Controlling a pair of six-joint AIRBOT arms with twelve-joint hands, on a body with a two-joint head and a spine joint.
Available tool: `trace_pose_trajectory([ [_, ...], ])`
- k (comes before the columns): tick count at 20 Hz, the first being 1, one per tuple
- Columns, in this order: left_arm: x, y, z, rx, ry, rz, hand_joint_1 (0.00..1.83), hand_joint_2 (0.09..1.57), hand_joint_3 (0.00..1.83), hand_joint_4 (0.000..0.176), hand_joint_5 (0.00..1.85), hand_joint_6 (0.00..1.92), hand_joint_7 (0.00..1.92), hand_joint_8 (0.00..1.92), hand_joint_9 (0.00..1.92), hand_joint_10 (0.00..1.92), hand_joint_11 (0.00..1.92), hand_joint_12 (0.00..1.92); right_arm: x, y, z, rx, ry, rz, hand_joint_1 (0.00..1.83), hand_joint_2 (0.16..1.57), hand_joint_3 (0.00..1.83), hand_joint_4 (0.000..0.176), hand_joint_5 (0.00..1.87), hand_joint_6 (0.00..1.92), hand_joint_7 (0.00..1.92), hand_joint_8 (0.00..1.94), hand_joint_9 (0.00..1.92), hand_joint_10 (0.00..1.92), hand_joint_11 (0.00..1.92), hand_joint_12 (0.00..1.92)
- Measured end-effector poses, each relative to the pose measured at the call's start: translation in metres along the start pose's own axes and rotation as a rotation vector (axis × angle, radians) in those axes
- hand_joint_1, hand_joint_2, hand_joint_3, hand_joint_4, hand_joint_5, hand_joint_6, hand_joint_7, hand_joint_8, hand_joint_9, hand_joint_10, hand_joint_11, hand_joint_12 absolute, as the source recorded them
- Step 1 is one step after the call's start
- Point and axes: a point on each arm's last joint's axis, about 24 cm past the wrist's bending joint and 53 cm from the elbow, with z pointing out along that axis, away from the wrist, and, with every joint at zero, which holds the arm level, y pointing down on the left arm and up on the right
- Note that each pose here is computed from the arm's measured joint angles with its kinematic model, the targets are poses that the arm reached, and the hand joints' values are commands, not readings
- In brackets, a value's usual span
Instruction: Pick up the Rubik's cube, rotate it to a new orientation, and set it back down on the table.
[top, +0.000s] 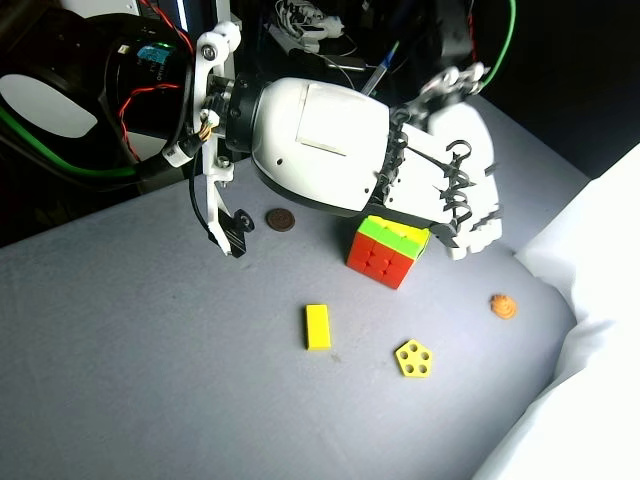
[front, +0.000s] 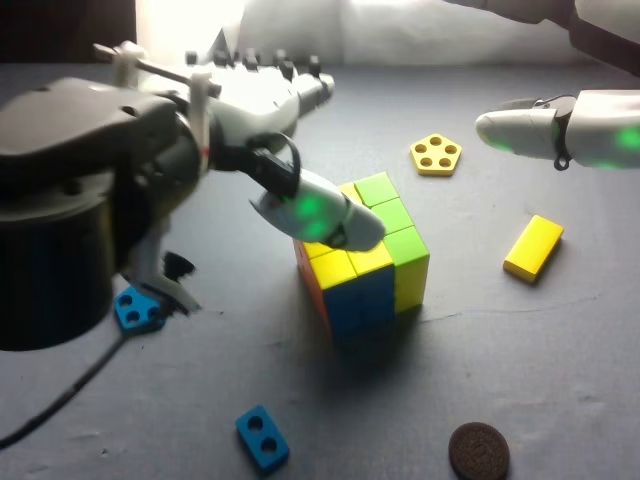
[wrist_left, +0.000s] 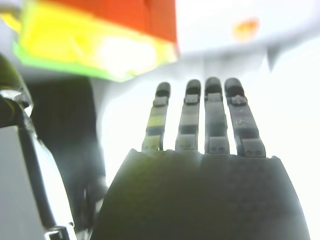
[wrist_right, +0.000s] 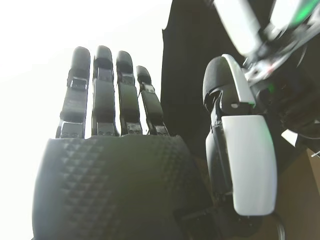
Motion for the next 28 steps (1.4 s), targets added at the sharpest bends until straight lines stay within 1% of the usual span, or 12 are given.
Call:
trace_pose_trajectory([
  [2, -0.012, -0.006, -0.002, 0.056, -0.027, -0.032, 0.41, 0.85, 0.0, 0.082, 0.0, 0.0, 0.0, 0.0, 0.0, 0.0, 0.0, 0.0, 0.0, 0.0, 0.0, -0.001, 0.0, -0.001, 0.51, 1.24, 0.0, 0.0, 0.11, 0.0, 0.25, 0.0, 0.28, 0.01, 0.0, 0.65],
  [8, -0.028, -0.031, -0.014, 0.214, -0.034, -0.014, 0.58, 0.93, 0.02, 0.064, 0.0, 0.0, 0.02, 0.01, 0.02, 0.01, 0.05, 0.03, 0.001, -0.001, -0.001, 0.001, 0.0, -0.003, 0.51, 1.24, 0.0, 0.0, 0.17, 0.02, 0.35, 0.02, 0.35, 0.03, 0.0, 0.91],
  [9, -0.03, -0.036, -0.015, 0.241, -0.038, 0.012, 0.59, 0.99, 0.0, 0.046, 0.1, 0.01, 0.24, 0.03, 0.24, 0.03, 0.0, 0.58, 0.002, -0.001, -0.001, -0.001, 0.001, -0.006, 0.53, 1.23, 0.0, 0.0, 0.22, 0.03, 0.42, 0.03, 0.43, 0.07, 0.0, 1.17],
  [10, -0.029, -0.036, -0.015, 0.251, -0.028, 0.016, 0.61, 0.99, 0.0, 0.037, 0.2, 0.03, 0.36, 0.08, 0.35, 0.09, 0.0, 0.9, 0.001, -0.001, -0.001, -0.003, 0.001, -0.009, 0.55, 1.22, 0.0, 0.0, 0.26, 0.03, 0.49, 0.02, 0.44, 0.18, 0.0, 1.22],
  [11, -0.026, -0.037, -0.015, 0.264, -0.009, 0.014, 0.61, 0.99, 0.0, 0.037, 0.2, 0.03, 0.36, 0.08, 0.35, 0.09, 0.0, 0.9, 0.001, -0.001, -0.001, -0.002, 0.001, -0.008, 0.55, 1.22, 0.0, 0.0, 0.26, 0.03, 0.49, 0.02, 0.44, 0.18, 0.0, 1.22],
  [12, -0.023, -0.039, -0.016, 0.28, 0.01, 0.018, 0.62, 1.0, 0.0, 0.027, 0.27, 0.02, 0.4, 0.19, 0.33, 0.31, 0.0, 1.06, 0.002, -0.001, -0.001, -0.002, 0.001, -0.008, 0.56, 1.22, 0.0, 0.0, 0.28, 0.02, 0.53, 0.02, 0.38, 0.39, 0.0, 1.24],
  [13, -0.022, -0.044, -0.019, 0.308, 0.025, 0.031, 0.62, 1.02, 0.0, 0.014, 0.35, 0.04, 0.32, 0.56, 0.25, 0.75, 0.0, 1.25, 0.001, -0.001, -0.001, -0.001, 0.001, -0.007, 0.59, 1.21, 0.0, 0.0, 0.33, 0.04, 0.58, 0.04, 0.31, 0.68, 0.0, 1.27],
  [15, -0.02, -0.051, -0.023, 0.355, 0.051, 0.056, 0.64, 1.02, 0.0, 0.011, 0.46, 0.13, 0.17, 1.12, 0.16, 1.26, 0.01, 1.47, 0.002, -0.001, -0.001, -0.002, 0.001, -0.008, 0.61, 1.2, 0.0, 0.0, 0.4, 0.11, 0.64, 0.1, 0.23, 1.03, 0.0, 1.36],
  [16, -0.018, -0.054, -0.026, 0.377, 0.068, 0.067, 0.65, 1.02, 0.0, 0.009, 0.39, 0.43, 0.17, 1.21, 0.18, 1.32, 0.03, 1.51, 0.002, -0.001, -0.001, -0.002, 0.002, -0.009, 0.62, 1.2, 0.0, 0.0, 0.37, 0.28, 0.58, 0.36, 0.24, 1.13, 0.0, 1.44],
  [17, -0.015, -0.057, -0.029, 0.399, 0.085, 0.079, 0.66, 1.02, 0.0, 0.001, 0.3, 0.87, 0.19, 1.33, 0.2, 1.43, 0.07, 1.57, 0.002, -0.001, -0.001, -0.002, 0.002, -0.009, 0.65, 1.19, 0.0, 0.0, 0.31, 0.66, 0.46, 0.81, 0.25, 1.29, 0.0, 1.58],
  [20, -0.011, -0.071, -0.038, 0.476, 0.125, 0.127, 0.64, 1.04, 0.0, 0.0, 0.18, 1.57, 0.13, 1.65, 0.2, 1.72, 0.11, 1.74, 0.003, -0.001, -0.001, -0.003, 0.004, -0.013, 0.7, 1.19, 0.0, 0.0, 0.18, 1.47, 0.32, 1.54, 0.21, 1.69, 0.0, 1.91],
  [28, -0.014, -0.083, -0.051, 0.607, 0.175, 0.281, 0.64, 1.05, 0.0, 0.008, 0.12, 1.58, 0.06, 1.69, 0.09, 1.76, 0.01, 1.81, 0.002, 0.0, -0.001, -0.008, 0.0, -0.017, 0.66, 1.21, 0.0, 0.0, 0.11, 1.54, 0.28, 1.64, 0.2, 1.76, 0.03, 1.92],
])
